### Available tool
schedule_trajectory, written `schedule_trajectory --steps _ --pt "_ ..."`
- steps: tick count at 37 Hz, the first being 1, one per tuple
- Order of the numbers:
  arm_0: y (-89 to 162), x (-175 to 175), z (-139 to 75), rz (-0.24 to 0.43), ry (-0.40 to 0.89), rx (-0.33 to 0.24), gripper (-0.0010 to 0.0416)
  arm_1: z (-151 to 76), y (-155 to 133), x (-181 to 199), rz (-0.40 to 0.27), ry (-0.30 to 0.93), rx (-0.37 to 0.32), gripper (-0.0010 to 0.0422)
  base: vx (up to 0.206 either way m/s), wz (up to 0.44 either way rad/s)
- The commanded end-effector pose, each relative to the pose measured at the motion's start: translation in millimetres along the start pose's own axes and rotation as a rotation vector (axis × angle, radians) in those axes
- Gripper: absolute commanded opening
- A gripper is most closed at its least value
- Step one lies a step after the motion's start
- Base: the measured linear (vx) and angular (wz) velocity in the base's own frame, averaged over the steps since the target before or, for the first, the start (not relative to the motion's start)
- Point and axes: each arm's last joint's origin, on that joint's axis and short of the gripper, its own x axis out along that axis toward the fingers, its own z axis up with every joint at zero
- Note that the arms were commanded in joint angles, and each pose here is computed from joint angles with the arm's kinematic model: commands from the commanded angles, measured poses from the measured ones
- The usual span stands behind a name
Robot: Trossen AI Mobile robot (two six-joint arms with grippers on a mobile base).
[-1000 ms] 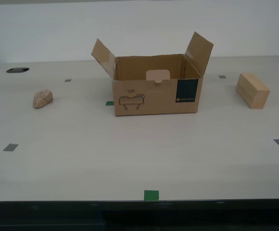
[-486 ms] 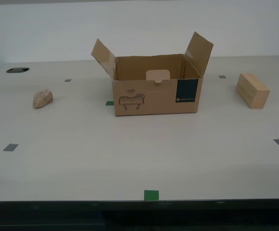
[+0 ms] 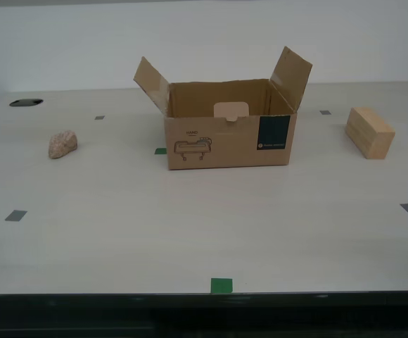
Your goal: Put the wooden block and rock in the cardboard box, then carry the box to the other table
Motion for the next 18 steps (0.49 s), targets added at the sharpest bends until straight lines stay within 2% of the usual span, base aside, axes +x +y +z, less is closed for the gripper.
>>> schedule_trajectory --steps 1,18 --pt "1 4 7 -0.004 0.045 0.004 0.0399 7 -1 5 -0.001 0.018 0.016 0.0396 0.0 0.0" --pt "4 28 36 -0.016 0.159 0.004 0.0399 39 -4 43 0.008 0.123 0.037 0.0396 0.0 0.0"
